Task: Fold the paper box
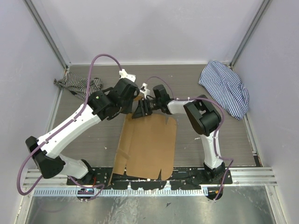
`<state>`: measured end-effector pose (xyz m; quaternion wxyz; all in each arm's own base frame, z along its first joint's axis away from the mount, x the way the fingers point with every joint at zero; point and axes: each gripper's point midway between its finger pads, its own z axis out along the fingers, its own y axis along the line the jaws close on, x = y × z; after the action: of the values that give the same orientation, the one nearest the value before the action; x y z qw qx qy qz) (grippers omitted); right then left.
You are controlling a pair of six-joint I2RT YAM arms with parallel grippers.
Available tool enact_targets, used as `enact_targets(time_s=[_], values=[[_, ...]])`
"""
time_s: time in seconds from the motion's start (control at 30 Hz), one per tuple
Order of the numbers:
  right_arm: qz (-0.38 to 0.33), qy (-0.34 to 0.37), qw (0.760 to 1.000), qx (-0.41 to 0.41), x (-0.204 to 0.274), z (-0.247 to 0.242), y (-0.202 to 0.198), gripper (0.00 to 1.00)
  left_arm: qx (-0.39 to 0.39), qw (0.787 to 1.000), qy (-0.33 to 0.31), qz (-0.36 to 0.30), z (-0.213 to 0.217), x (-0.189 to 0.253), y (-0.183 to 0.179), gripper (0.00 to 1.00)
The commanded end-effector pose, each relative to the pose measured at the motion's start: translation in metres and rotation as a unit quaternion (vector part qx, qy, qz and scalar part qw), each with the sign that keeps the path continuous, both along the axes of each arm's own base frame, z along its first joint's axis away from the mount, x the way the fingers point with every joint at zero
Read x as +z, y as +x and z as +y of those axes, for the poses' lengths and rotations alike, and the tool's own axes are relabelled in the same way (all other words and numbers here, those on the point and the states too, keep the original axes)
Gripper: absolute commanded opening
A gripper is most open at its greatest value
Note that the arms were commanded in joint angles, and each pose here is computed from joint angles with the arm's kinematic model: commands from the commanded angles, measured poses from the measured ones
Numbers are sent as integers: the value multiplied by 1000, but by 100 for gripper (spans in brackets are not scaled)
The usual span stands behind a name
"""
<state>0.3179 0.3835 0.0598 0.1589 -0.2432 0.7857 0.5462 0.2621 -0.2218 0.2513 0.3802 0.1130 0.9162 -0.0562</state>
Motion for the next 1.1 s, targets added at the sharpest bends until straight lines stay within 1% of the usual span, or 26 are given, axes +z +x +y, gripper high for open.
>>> enact_targets(time_s=[0.0, 0.2, 0.37, 0.5, 0.67, 0.83, 0.97, 1.07], values=[[-61, 55, 996, -26, 53, 16, 21, 56, 14, 1000, -15, -6, 4, 1, 1, 0], [-55, 60, 996, -24, 52, 26, 35, 57, 18, 1000, -13, -1, 10, -4, 1, 0], [-52, 60, 996, -39, 50, 29, 46, 57, 20, 1000, -13, -1, 15, -4, -1, 0], [-44, 58, 995, -61, 46, 29, 55, 55, 18, 1000, -17, -2, 16, -2, -3, 0], [-23, 12, 994, -107, 23, 24, 74, 51, 14, 999, -31, -7, 16, 4, -5, 0], [-28, -20, 992, -121, 12, 15, 78, 54, 8, 999, -44, -15, 15, 11, -7, 0], [-34, -36, 992, -119, 6, 9, 77, 55, 6, 999, -44, -11, 12, 11, -7, 0], [-41, -64, 989, -129, -2, 1, 79, 55, 2, 999, -44, -9, 10, 11, -6, 0]])
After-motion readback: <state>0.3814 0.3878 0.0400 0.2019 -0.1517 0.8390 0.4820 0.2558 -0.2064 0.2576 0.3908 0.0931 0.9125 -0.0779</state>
